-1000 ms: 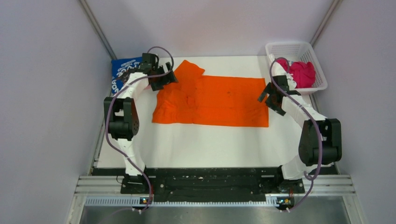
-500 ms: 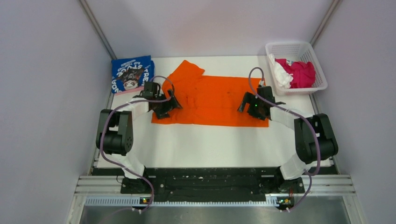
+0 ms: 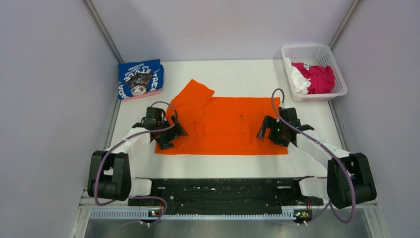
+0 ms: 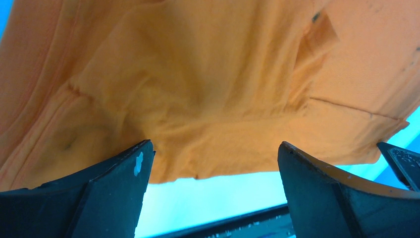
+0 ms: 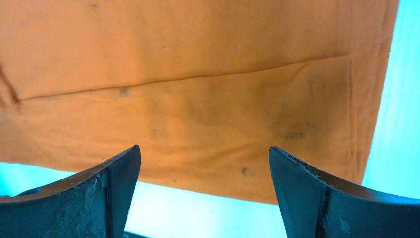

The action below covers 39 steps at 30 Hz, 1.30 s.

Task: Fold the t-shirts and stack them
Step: Fold the flattened tshirt in 1/3 of the way, then grab the side of the flattened tshirt furthest away from the robot with both arms

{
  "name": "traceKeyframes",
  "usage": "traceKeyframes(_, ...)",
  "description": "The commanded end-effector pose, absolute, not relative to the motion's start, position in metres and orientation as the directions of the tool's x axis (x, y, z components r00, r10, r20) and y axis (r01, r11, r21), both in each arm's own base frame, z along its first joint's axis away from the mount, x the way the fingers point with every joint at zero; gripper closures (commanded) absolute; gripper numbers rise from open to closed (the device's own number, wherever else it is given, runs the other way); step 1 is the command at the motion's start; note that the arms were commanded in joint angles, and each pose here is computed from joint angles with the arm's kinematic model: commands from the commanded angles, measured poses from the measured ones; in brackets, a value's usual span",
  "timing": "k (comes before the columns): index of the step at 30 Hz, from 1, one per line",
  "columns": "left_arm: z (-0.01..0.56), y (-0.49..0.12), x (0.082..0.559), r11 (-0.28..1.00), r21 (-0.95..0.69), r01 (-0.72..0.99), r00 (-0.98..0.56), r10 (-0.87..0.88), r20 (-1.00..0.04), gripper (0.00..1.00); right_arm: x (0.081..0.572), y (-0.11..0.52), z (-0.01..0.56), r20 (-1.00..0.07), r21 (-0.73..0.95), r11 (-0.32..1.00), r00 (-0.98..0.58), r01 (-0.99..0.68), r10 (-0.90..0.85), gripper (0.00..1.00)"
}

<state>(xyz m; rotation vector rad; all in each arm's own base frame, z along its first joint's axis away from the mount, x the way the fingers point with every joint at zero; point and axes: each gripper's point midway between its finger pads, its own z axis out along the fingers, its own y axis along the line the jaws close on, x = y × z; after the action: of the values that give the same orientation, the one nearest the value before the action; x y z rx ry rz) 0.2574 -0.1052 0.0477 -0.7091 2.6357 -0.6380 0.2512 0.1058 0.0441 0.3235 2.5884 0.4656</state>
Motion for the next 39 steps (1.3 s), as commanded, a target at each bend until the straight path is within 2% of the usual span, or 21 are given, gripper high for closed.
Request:
traceKeyframes(1, 0.145, -0.102, 0.291, 0.770, -0.583, -0.259, -0.726, -0.553, -0.408, 0.01, 0.281, 0.108, 0.119, -0.613, 0.414, 0.910, -0.730, 0.030, 0.303, 0.01)
traceKeyframes(4, 0.207, -0.102, 0.344, 0.795, -0.593, -0.131, -0.637, -0.526, -0.564, 0.01, 0.315, 0.098, 0.163, -0.738, 0.400, 0.916, -0.581, 0.033, 0.343, 0.01)
traceKeyframes(7, 0.232, -0.111, 0.406, 0.810, -0.584, -0.051, -0.613, -0.487, -0.623, 0.01, 0.348, 0.085, 0.179, -0.779, 0.403, 0.912, -0.495, 0.075, 0.385, 0.01)
traceKeyframes(14, 0.198, -0.117, 0.537, 0.918, -0.392, -0.056, -0.676, -0.324, -0.662, 0.04, 0.396, 0.082, 0.177, -0.733, 0.407, 0.908, -0.559, 0.095, 0.387, 0.01)
traceKeyframes(19, 0.157, -0.119, 0.601, 0.940, -0.323, -0.111, -0.684, -0.308, -0.661, 0.06, 0.406, 0.087, 0.177, -0.726, 0.420, 0.904, -0.567, 0.082, 0.389, 0.01)
traceKeyframes(24, 0.124, -0.133, 0.628, 0.933, -0.341, -0.118, -0.657, -0.331, -0.678, 0.07, 0.403, 0.081, 0.168, -0.725, 0.385, 0.916, -0.578, 0.110, 0.374, 0.01)
traceKeyframes(26, 0.104, -0.135, 0.632, 0.945, -0.292, -0.149, -0.653, -0.316, -0.688, 0.08, 0.403, 0.079, 0.165, -0.724, 0.379, 0.918, -0.580, 0.118, 0.374, 0.01)
traceKeyframes(30, 0.072, -0.139, 0.632, 0.950, -0.229, -0.213, -0.668, -0.313, -0.675, 0.15, 0.401, 0.078, 0.161, -0.721, 0.373, 0.919, -0.584, 0.126, 0.373, 0.01)
traceKeyframes(32, 0.061, -0.139, 0.632, 0.947, -0.222, -0.233, -0.672, -0.322, -0.667, 0.24, 0.401, 0.077, 0.159, -0.721, 0.373, 0.919, -0.584, 0.129, 0.375, 0.01)
traceKeyframes(39, 0.055, -0.141, 0.629, 0.945, -0.194, -0.263, -0.672, -0.324, -0.666, 0.35, 0.397, 0.080, 0.151, -0.702, 0.403, 0.904, -0.586, 0.140, 0.404, 0.01)
